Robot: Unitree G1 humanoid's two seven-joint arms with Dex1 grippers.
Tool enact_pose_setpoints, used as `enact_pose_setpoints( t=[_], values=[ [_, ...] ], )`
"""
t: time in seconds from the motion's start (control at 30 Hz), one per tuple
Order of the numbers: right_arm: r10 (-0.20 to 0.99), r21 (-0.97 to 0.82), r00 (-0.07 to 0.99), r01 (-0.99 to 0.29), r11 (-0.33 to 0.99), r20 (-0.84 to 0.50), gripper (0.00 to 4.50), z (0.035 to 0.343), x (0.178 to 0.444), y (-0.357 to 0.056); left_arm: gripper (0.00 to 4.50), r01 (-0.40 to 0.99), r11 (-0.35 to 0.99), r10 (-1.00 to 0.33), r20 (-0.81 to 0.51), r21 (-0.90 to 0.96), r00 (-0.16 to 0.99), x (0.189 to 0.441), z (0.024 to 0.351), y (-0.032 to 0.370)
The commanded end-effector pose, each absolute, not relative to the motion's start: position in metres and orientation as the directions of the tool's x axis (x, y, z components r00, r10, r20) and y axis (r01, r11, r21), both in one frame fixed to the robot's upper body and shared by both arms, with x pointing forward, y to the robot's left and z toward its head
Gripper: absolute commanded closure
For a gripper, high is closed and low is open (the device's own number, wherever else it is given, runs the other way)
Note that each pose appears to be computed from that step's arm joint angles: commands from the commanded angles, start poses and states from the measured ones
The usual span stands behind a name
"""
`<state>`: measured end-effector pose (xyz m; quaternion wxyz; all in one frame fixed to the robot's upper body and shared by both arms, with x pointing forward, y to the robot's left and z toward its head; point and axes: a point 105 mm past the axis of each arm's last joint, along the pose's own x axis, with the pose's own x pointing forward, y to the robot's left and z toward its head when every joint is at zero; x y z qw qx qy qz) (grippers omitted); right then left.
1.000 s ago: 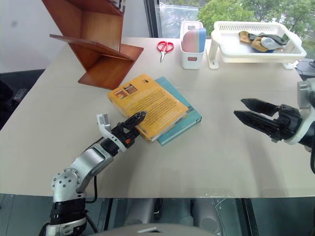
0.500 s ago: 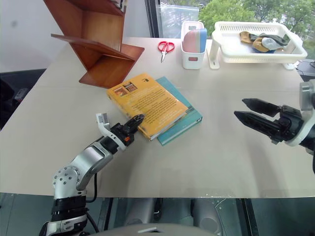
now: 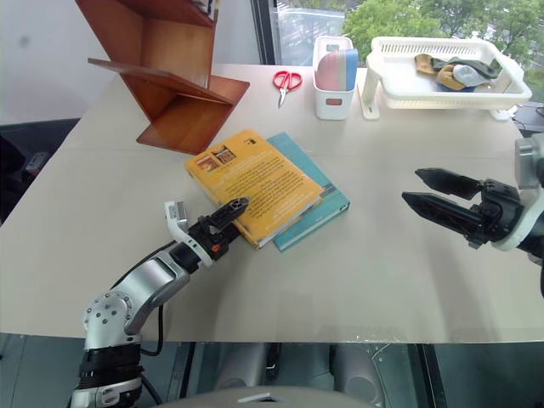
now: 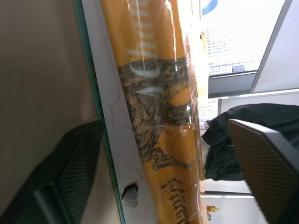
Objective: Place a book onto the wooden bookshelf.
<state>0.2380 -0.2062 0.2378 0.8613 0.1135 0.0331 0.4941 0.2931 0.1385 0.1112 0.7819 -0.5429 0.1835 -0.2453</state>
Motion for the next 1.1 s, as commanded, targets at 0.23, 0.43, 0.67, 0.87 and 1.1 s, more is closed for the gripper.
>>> enact_pose_setpoints(
  t=[0.23,0.43,0.67,0.87,1.1],
  values=[
    [0.928,0.180,0.365,-0.920,0.347,0.077,0.00,0.253,0.213,-0.203,0.04,0.220,0.281,-0.561,0.026,-0.934,0.827,0.303,0.126,0.167],
    [0.932,0.183,0.357,-0.922,0.341,0.067,0.00,0.251,0.216,-0.203,0.04,0.228,0.280,-0.539,0.044,-0.933,0.841,0.319,0.131,0.188],
    [0.935,0.182,0.350,-0.925,0.334,0.062,0.00,0.250,0.218,-0.199,0.04,0.221,0.251,-0.501,0.069,-0.942,0.862,0.340,0.134,0.210],
    [0.933,0.180,0.354,-0.923,0.339,0.061,0.00,0.249,0.217,-0.199,0.04,0.210,0.275,-0.502,0.046,-0.938,0.864,0.353,0.132,0.214],
    [0.929,0.181,0.365,-0.919,0.350,0.061,0.00,0.247,0.215,-0.199,0.74,0.210,0.262,-0.510,0.050,-0.942,0.859,0.360,0.130,0.212]
  ],
)
